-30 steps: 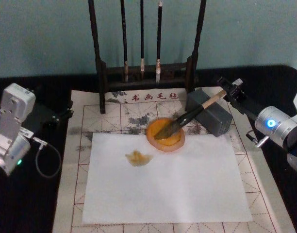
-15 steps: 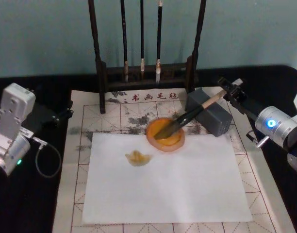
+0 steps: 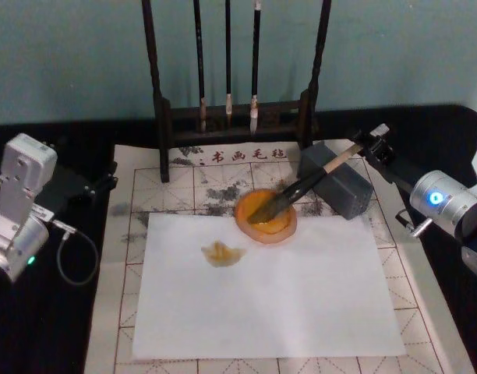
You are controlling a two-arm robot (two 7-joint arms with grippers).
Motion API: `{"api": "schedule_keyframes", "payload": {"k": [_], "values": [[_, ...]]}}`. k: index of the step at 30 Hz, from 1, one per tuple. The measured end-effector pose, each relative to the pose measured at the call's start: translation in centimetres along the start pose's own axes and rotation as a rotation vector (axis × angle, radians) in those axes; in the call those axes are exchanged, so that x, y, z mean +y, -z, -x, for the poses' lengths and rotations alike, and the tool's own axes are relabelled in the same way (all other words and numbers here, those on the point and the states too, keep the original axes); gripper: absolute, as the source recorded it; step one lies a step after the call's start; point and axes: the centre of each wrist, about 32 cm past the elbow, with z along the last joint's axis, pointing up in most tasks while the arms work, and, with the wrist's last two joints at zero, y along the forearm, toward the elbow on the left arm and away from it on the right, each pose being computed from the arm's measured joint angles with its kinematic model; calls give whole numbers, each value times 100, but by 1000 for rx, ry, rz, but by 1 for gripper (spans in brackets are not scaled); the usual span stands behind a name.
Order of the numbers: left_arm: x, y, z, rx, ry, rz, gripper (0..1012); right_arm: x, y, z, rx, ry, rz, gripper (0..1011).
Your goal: Pick up the brush from the inkstone, write on the paper, then place the brush back to its original position.
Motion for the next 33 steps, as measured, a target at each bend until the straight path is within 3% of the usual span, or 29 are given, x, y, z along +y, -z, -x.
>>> {"api": "schedule_keyframes", "payload": {"k": [10,33], "values": [[0,0,0,0,0,0,1001,0,0,0,-1,0,0,191],[0,0,0,0,0,0,1001,-8,-17,42,4,-25,-8,185]]}}
